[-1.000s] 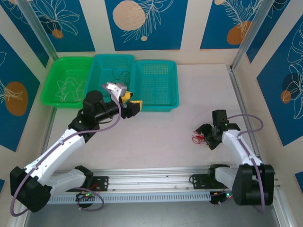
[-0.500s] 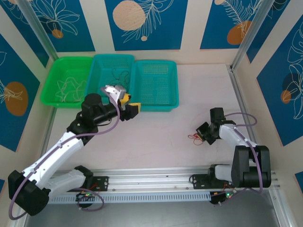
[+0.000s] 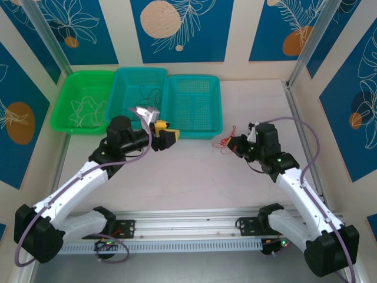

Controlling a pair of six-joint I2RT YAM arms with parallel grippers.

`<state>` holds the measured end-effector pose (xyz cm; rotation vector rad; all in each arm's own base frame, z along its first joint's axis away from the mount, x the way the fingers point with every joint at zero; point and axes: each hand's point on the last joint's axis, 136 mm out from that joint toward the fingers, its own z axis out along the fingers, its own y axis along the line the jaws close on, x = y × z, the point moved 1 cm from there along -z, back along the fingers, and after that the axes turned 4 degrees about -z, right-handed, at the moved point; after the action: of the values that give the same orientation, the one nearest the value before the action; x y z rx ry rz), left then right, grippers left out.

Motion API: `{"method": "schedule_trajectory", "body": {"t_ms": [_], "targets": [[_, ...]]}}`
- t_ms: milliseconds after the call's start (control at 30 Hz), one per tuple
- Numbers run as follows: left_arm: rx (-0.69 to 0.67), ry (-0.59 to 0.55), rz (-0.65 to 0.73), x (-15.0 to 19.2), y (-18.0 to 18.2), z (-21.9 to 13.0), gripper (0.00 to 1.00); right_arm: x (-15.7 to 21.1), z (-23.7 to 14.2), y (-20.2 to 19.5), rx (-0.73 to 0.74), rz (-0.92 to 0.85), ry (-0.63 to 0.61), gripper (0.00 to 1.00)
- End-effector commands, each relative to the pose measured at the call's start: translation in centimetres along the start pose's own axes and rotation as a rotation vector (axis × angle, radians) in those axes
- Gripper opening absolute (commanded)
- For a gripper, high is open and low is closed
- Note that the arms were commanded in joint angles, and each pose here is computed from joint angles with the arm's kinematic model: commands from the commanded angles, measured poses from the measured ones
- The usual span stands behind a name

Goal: Untangle the cables

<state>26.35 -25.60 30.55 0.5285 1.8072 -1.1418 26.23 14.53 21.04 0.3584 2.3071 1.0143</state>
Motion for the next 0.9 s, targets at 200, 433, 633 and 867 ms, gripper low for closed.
{"method": "schedule_trajectory", "body": {"t_ms": [200,433,633,867], "targets": [[0.23,0.053,-0.138,1.3,-2.7,2.6,0.7,1.8,0.2,11.6,-0.306,-0.299,0.128,0.0],[0.329,0.192,-0.149,3.1,-4.2,3.9,0.46,2.0,0.6,13.4,-0.342,-0.309,0.13,0.0],[0.33,0.238,-0.162,4.4,-4.1,4.9,0.1,1.7,0.6,13.8,-0.35,-0.304,0.123,0.0],[0.182,0.185,-0.096,3.7,-2.5,4.2,0.0,1.0,0.6,10.4,-0.183,-0.278,0.072,0.05]]}}
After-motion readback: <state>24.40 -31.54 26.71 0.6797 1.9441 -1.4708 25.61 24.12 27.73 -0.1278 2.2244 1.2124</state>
